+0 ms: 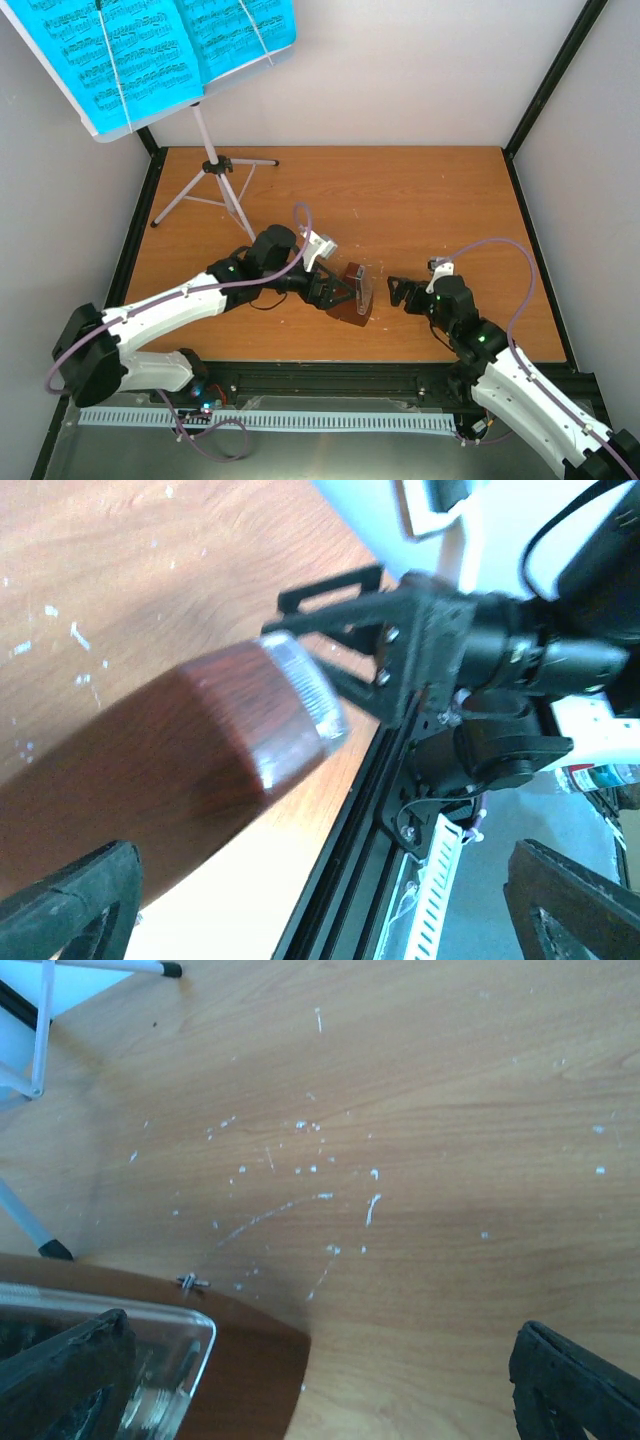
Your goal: Pack up the instrument practice props
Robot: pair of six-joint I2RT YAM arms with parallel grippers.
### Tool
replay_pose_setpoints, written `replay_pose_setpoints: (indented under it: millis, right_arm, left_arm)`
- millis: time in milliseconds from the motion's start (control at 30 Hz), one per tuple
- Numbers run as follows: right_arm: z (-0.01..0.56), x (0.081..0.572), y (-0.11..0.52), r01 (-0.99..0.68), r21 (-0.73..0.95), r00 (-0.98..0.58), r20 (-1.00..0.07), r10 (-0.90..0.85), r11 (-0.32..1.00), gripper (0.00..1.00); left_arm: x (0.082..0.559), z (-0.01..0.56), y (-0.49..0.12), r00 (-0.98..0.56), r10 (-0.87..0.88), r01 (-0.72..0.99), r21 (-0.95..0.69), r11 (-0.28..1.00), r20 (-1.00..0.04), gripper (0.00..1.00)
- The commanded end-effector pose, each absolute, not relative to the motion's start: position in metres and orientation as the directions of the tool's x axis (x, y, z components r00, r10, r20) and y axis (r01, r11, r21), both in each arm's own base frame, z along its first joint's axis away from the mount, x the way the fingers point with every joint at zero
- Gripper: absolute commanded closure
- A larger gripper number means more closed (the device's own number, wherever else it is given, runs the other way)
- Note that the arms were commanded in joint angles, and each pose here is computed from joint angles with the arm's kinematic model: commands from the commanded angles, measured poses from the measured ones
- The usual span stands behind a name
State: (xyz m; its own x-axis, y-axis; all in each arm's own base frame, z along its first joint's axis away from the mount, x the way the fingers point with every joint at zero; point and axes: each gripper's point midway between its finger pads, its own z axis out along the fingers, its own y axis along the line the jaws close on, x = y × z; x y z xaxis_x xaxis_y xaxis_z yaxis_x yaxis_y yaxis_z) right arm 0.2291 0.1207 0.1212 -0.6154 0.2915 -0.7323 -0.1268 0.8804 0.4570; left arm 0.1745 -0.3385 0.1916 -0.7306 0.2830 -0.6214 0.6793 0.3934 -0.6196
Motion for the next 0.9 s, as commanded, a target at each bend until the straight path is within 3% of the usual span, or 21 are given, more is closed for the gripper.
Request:
replay_pose_setpoints:
  millis: [0, 400, 867]
  right_arm:
    - [0.107, 0.215, 0.124, -0.119, 0.509, -0.667, -0.677, 0.311, 0.853, 0.00]
    - [0.059, 0.173, 0.174, -0.233, 0.664, -0.819, -0.528, 0.225, 0.711, 0.04]
    - [0.054, 0.159, 0.192, -0.405, 0.569, -0.769, -0.635, 0.070, 0.715, 0.10]
  left_arm:
    - [0.180, 0.236, -0.328, -0.643, 0.226, 0.757, -0.564, 0.330, -0.732, 0.01]
    - [0.229, 0.314, -0.296, -0.432, 0.121, 0.898, -0.413, 0.153, -0.894, 0.01]
    - [0.237, 0.308, -0.301, -0.361, 0.158, 0.930, -0.343, 0.131, -0.919, 0.01]
